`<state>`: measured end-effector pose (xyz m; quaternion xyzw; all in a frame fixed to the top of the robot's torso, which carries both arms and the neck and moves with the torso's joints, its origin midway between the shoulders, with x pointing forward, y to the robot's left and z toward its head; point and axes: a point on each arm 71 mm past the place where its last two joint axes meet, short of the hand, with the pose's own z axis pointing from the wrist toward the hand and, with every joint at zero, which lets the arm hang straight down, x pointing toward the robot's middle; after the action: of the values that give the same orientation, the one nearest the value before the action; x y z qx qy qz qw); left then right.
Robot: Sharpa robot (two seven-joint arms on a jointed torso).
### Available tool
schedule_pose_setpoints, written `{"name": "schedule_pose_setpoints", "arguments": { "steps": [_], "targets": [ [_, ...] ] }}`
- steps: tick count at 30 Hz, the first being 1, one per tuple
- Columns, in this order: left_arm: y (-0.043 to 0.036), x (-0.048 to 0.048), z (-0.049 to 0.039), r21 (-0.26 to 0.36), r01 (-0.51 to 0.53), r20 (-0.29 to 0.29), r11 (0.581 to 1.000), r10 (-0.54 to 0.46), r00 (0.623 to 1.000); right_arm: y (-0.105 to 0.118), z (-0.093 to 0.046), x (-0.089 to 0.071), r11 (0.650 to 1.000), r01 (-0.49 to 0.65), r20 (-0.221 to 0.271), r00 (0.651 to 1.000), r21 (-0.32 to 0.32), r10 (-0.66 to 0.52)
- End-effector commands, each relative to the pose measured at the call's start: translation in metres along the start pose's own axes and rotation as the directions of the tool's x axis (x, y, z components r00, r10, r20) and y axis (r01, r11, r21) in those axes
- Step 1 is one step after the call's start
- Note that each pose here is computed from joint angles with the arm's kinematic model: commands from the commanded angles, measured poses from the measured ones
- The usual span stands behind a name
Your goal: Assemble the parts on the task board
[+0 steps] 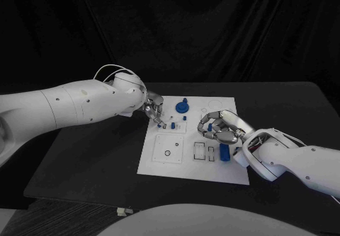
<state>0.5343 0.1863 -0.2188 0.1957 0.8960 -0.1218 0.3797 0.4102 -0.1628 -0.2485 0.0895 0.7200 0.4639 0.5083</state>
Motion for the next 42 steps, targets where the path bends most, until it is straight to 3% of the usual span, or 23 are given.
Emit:
{"name": "schedule_pose_setpoints", "arguments": {
  "steps": [1,18,42],
  "targets": [
    [-0.0016,0.0024,0.0011,0.005,-0.004,-0.020,1.000,0.004,1.000,0.0009,0.0002,0.0001,1.000,0.004,0.010,1.000,-0.010,-0.004],
    [-0.0055,0.0047,0.0043,0.022,-0.003,-0.022,1.000,0.004,1.000,0.0006,0.0005,0.0000,1.000,0.005,0.011,1.000,-0.010,-0.005],
    [-0.0049,0.0096,0.0069,0.018,0.005,-0.008,1.000,-0.005,1.000,-0.0002,0.0004,-0.0005,1.000,0.006,0.013,1.000,-0.005,-0.006]
  ]
}}
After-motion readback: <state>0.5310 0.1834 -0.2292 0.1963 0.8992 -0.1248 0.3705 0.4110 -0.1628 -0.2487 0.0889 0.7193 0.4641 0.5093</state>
